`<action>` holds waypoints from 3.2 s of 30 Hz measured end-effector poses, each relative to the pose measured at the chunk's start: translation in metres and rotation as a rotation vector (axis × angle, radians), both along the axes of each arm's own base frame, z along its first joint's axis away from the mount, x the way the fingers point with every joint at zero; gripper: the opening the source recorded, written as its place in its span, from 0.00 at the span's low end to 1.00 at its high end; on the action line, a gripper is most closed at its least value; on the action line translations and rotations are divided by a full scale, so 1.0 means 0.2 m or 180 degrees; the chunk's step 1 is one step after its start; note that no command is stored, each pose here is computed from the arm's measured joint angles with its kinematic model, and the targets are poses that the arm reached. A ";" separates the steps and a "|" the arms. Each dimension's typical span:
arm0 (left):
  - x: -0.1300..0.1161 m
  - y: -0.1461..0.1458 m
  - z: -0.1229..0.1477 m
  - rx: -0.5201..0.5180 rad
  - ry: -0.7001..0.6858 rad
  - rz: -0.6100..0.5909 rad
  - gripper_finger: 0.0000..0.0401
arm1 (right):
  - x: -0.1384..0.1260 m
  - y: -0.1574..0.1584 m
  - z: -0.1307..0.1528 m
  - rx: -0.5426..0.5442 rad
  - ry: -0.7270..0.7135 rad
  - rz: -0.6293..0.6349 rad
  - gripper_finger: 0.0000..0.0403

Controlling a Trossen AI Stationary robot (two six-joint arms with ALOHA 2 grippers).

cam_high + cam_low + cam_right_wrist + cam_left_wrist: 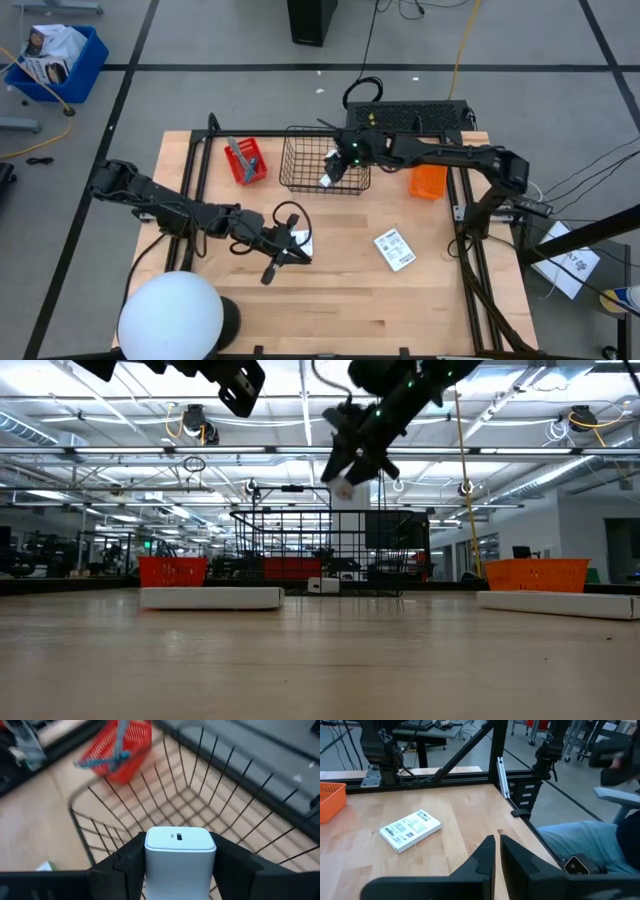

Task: Pick and place items into bin
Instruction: Put the white charger adapter into the wire basket

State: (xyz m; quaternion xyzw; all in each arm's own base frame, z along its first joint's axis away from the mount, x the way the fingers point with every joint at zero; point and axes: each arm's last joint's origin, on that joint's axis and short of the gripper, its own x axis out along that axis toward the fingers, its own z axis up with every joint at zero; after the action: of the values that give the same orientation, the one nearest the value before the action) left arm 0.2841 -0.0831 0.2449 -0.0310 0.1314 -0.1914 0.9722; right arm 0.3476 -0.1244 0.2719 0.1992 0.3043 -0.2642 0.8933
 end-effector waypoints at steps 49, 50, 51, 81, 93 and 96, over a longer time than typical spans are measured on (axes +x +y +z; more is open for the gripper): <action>0.00 0.00 0.00 0.0054 -0.0016 -0.0007 0.08 | 0.04 -0.25 -0.39 0.0535 0.0509 -0.0044 0.47; 0.00 0.00 0.00 0.0054 -0.0016 -0.0007 0.08 | 0.04 -0.25 -0.38 0.0536 0.0503 -0.0048 0.47; 0.00 0.00 0.00 0.0053 -0.0016 -0.0007 0.08 | 0.04 -0.25 -0.38 0.0539 0.0495 -0.0054 0.47; 0.00 0.01 -0.01 0.0102 0.0018 0.0071 0.08 | 0.05 -0.25 -0.38 0.0649 0.0415 -0.0089 0.49; 0.00 0.01 -0.01 0.0111 0.0016 0.0093 0.08 | 0.05 -0.23 -0.38 0.0643 0.0425 -0.0061 0.49; 0.00 0.01 -0.01 0.0113 0.0015 0.0093 0.08 | 0.05 -0.23 -0.38 0.0650 0.0443 -0.0059 0.49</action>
State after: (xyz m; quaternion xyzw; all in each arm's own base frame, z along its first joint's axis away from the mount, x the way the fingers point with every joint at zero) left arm 0.2844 -0.0811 0.2433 -0.0161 0.1366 -0.1748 0.9749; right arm 0.3582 -0.1711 0.1956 0.2730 0.3890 -0.2532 0.8426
